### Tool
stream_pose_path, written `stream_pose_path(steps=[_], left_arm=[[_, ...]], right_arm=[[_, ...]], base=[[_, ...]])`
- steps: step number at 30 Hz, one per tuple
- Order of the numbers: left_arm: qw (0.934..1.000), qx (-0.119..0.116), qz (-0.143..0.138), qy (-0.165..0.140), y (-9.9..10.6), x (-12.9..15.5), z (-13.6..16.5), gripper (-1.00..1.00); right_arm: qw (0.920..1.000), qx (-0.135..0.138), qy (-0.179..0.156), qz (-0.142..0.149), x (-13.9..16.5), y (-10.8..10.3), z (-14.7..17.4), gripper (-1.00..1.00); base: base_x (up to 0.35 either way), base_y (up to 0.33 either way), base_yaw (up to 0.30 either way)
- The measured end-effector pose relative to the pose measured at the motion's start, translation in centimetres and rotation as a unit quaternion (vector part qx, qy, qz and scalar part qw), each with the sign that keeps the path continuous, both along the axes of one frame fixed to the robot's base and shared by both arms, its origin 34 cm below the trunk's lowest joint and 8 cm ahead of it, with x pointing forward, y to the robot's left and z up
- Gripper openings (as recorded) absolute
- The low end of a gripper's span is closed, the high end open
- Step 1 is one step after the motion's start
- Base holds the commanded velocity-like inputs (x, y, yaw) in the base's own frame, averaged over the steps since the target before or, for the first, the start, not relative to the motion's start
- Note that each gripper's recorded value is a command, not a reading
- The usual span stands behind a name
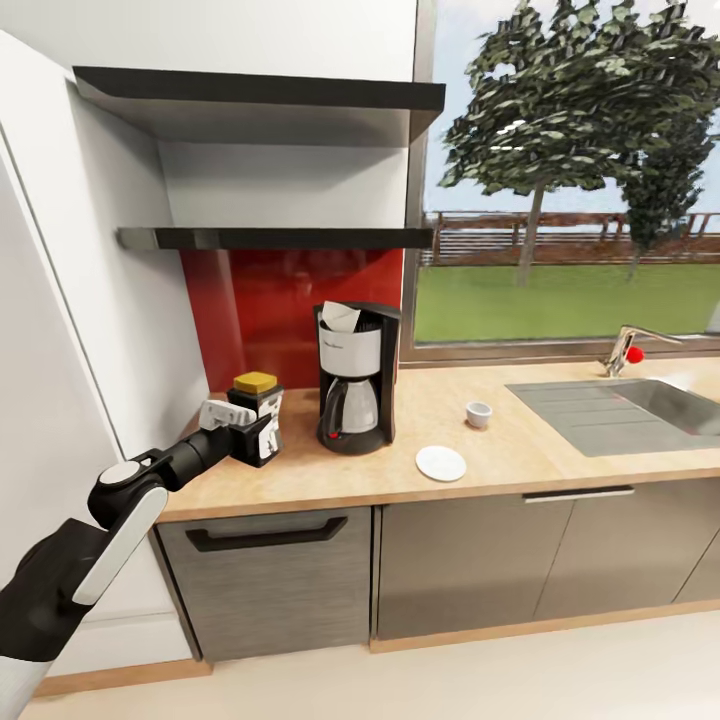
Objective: Set up a coffee station on the kitchen countertop: keep the coffee maker on the countertop, move the bottle of coffee from the kitchen shelf to the counter next to the coffee maker, place a paper coffee filter on top of the coffee maker, put the saucer next to the coffee maker with the coffee cup on the saucer, and place the electric kettle next to the coffee maker.
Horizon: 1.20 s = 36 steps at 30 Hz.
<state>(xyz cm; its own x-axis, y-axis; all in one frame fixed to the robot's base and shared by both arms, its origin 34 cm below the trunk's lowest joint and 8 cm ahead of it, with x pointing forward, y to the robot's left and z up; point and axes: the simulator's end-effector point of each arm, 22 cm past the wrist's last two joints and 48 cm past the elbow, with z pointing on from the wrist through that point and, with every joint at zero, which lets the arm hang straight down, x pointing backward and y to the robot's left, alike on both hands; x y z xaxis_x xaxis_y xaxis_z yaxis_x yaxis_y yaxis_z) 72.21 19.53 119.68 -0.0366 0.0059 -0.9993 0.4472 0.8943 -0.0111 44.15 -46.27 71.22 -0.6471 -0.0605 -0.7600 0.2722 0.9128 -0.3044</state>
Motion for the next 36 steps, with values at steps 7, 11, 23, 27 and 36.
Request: stream_pose_path(steps=[7,11,23,27,36], left_arm=[[1.0000,0.000,0.000,0.000,0.0,0.2,-0.8,-1.00],[1.0000,0.000,0.000,0.001,0.0,0.2,-1.3,-1.00],[1.0000,-0.001,0.000,0.001,0.0,0.5,-2.8,-1.00],[1.0000,-0.001,0.000,0.002,0.0,0.6,-3.4,-1.00],[1.0000,-0.001,0.000,0.007,0.1,1.0,-5.2,-1.00]], right_arm=[[0.9990,0.033,0.029,-0.013,2.0,2.9,-0.5,1.00],[0.9978,0.041,0.050,-0.019,1.7,3.3,-1.5,1.00],[0.9971,0.044,0.058,-0.021,1.5,3.4,-3.3,1.00],[0.9971,0.043,0.058,-0.021,1.6,3.4,-3.9,1.00],[0.9968,0.043,0.064,-0.021,1.4,3.4,-5.5,1.00]], base=[[0.000,0.000,0.000],[0.000,0.000,0.000],[0.000,0.000,0.000],[0.000,0.000,0.000],[0.000,0.000,0.000]])
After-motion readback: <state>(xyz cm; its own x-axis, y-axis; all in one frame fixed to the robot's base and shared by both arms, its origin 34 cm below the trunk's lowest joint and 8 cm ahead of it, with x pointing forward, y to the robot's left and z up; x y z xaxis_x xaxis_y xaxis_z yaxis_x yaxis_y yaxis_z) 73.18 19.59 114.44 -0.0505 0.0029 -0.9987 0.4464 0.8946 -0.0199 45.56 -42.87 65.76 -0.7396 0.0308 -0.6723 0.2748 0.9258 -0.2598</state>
